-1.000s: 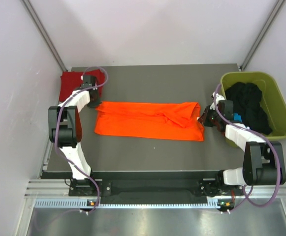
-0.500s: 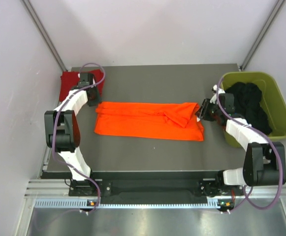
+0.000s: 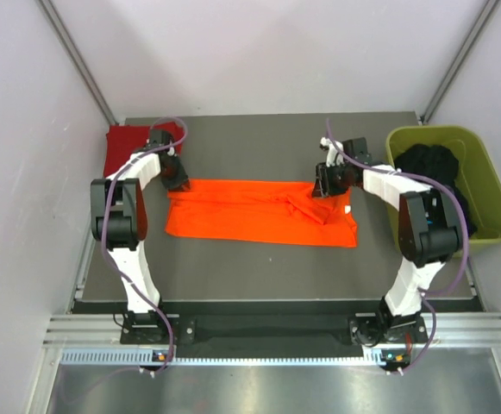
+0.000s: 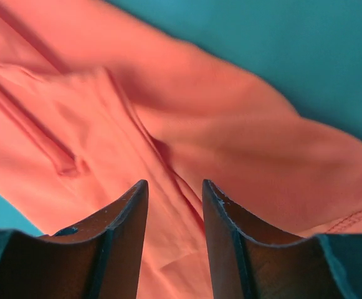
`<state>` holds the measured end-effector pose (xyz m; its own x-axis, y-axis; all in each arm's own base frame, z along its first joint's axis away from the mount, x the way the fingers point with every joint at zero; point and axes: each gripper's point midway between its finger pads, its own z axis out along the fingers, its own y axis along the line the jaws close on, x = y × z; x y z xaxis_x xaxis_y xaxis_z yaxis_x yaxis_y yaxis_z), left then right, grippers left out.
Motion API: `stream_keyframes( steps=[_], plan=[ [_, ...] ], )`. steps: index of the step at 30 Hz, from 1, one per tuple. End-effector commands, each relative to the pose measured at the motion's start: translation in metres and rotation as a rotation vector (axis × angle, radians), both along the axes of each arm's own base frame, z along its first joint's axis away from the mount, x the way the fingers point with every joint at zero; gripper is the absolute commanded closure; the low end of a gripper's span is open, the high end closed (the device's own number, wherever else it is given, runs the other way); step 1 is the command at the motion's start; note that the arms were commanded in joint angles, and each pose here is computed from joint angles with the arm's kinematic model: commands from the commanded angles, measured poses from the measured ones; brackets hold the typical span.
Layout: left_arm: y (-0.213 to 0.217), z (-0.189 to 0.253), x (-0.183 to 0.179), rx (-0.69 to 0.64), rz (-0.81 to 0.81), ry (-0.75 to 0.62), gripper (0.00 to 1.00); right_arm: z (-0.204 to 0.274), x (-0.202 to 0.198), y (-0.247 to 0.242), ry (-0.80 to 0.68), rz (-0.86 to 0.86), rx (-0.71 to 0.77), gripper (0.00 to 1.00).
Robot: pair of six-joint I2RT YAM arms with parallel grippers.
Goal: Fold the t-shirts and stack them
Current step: Fold the tshirt
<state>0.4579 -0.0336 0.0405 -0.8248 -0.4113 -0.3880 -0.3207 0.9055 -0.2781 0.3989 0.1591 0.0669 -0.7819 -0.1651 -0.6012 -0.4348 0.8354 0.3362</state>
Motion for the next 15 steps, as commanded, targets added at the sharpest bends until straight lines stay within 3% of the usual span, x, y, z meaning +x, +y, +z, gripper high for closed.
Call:
stream_keyframes(
  steps=[1,8,15],
  plan=[
    [0.008,0.008,0.000,0.024,0.072,0.028,0.67,-0.010,-0.008,-0.010,0.049,0.080,-0.089,0.60],
    [0.016,0.007,-0.001,0.060,0.100,0.041,0.67,-0.006,-0.015,-0.034,0.117,-0.186,-0.115,0.61],
    [0.027,-0.003,-0.005,0.102,0.127,0.071,0.68,0.005,-0.026,-0.033,0.109,-0.210,-0.102,0.62]
  ],
)
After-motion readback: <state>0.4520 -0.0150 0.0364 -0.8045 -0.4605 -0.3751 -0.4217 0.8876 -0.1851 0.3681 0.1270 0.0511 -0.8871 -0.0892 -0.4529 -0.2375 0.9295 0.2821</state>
